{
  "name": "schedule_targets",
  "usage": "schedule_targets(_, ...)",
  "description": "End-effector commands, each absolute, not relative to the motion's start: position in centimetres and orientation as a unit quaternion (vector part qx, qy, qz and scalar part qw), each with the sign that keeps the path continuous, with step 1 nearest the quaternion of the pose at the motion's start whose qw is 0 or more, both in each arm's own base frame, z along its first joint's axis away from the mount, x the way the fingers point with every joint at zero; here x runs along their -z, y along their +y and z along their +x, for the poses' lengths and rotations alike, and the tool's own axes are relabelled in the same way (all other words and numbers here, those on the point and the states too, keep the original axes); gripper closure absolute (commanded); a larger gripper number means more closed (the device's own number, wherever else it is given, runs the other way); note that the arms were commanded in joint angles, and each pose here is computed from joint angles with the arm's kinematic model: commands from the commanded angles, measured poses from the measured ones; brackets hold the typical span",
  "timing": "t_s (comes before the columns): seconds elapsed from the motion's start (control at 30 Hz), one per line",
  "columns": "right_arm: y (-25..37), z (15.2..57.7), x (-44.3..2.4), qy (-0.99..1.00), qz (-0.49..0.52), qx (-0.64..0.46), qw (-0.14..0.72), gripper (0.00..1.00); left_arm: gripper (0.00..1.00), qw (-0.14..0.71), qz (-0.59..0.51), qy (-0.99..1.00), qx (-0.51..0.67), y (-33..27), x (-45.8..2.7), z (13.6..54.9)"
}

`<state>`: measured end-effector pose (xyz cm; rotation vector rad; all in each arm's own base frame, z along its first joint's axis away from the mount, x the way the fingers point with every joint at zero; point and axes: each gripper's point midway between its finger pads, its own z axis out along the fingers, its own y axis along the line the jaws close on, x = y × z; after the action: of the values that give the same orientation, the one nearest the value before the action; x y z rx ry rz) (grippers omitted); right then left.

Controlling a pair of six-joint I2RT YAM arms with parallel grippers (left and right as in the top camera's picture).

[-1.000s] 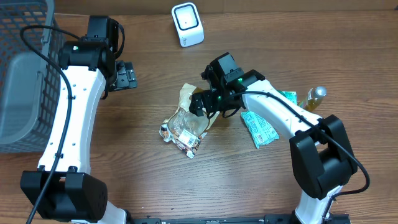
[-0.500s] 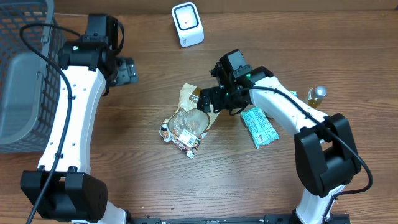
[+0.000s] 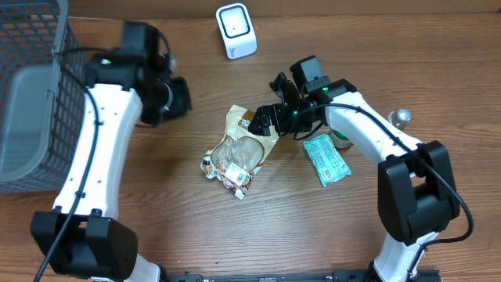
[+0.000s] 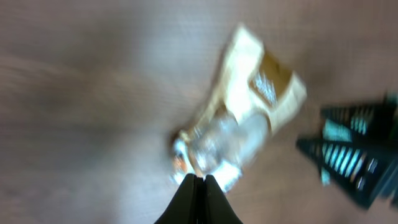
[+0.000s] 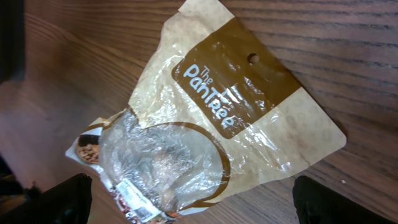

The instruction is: Scan the item barcode

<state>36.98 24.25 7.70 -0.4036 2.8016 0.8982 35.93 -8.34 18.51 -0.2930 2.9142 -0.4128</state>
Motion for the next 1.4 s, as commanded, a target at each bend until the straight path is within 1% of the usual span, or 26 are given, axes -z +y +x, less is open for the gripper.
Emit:
schedule_targets(0.0, 25.1, 37.6, -9.4, 0.923, -0.163, -0.332, 0.106, 0.00, 0.96, -0.001, -0.088, 0.978, 0.192, -12.3, -15.6, 32.3)
schedule_targets(0.17, 25.3, 39.0, -9.8, 0.914, -0.189, -0.327, 0.147, 0.00, 0.96, -0.074, -0.076, 0.976, 0.189, -14.6, -11.1, 28.2)
schedule_targets(0.3, 25.1, 39.5, -9.6, 0.916, -0.192, -0.315, 0.158, 0.00, 0.96, -0.101, -0.099, 0.974, 0.179, -14.9, -8.2, 26.4)
schedule_targets(0.47, 25.0, 39.7, -9.6, 0.913, -0.208, -0.308, 0.167, 0.00, 0.96, -0.098, -0.124, 0.972, 0.176, -14.7, -5.6, 26.0)
schedule_targets(0.63, 25.2, 40.1, -9.8, 0.910, -0.210, -0.309, 0.178, 0.00, 0.96, -0.063, -0.138, 0.979, 0.133, -13.1, -3.1, 26.8)
schedule_targets(0.77, 25.3, 40.4, -9.8, 0.909, -0.212, -0.310, 0.183, 0.00, 0.96, -0.069, -0.149, 0.977, 0.133, -13.1, -1.4, 26.3)
schedule_targets(0.97, 25.4, 40.2, -7.7, 0.914, -0.208, -0.308, 0.161, 0.00, 0.96, -0.070, -0.151, 0.979, 0.119, -12.6, -0.2, 26.3)
schedule_targets(1.03, 25.6, 39.8, -6.5, 0.916, -0.206, -0.314, 0.144, 0.02, 0.96, -0.077, -0.154, 0.979, 0.112, -12.5, 0.1, 26.1)
schedule_targets(1.2, 26.5, 38.9, -4.0, 0.912, -0.206, -0.338, 0.107, 0.04, 0.96, -0.086, -0.164, 0.978, 0.097, -12.0, 0.6, 25.7)
schedule_targets(1.3, 27.2, 38.0, -3.1, 0.908, -0.208, -0.355, 0.084, 0.09, 0.96, -0.085, -0.162, 0.978, 0.098, -12.1, 0.6, 25.8)
schedule_targets(1.37, 28.1, 36.8, -3.1, 0.899, -0.211, -0.379, 0.062, 0.15, 0.96, -0.084, -0.162, 0.979, 0.096, -12.0, 0.6, 25.8)
